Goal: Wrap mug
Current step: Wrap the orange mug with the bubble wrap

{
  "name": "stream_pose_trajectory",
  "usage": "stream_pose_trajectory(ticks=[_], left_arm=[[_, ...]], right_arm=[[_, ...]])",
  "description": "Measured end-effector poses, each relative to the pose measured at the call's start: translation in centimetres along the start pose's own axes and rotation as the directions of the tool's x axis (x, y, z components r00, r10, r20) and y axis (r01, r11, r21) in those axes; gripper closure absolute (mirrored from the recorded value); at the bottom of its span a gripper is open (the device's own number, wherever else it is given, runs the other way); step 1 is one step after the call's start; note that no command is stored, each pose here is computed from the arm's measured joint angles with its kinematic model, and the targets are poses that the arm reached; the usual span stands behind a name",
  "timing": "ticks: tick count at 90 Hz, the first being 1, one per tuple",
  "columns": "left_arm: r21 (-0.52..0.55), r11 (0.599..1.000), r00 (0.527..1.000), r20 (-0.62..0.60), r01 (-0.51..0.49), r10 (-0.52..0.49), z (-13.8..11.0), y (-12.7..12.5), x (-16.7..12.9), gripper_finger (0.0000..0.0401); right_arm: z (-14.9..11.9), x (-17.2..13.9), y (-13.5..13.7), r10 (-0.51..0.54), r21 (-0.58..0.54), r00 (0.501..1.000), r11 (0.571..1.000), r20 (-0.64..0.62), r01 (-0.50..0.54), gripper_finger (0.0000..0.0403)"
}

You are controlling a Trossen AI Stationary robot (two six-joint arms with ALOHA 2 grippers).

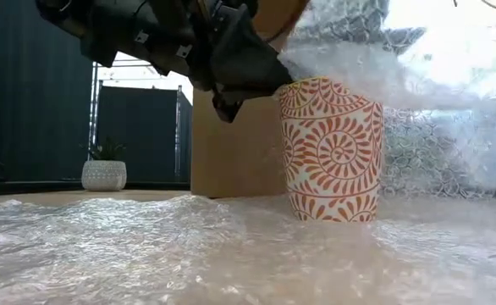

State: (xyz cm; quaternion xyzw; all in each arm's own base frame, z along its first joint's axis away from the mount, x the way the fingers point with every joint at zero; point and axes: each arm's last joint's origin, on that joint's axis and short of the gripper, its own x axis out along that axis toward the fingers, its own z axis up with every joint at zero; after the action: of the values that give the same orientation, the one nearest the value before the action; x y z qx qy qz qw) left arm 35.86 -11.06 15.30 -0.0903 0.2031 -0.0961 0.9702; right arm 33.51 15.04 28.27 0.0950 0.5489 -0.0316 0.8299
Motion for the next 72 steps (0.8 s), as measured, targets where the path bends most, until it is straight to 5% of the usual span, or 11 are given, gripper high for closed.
stream_pose_trajectory(ticks=[21,72], left_arm=[[0.0,1.0,1.0,0.0,0.0,0.0,0.0,0.0,0.0,0.0401],[0.0,1.0,1.0,0.001,-0.001,0.001,0.0,0.0,0.0,0.0401]], right_arm=[[0.9,0.6,-1.3,-0.201,0.032,0.974,0.979,0.105,0.199,0.0243],[0.4,7.9,-1.9,-0.343,-0.024,0.936,0.939,-0.079,0.342,0.0243]])
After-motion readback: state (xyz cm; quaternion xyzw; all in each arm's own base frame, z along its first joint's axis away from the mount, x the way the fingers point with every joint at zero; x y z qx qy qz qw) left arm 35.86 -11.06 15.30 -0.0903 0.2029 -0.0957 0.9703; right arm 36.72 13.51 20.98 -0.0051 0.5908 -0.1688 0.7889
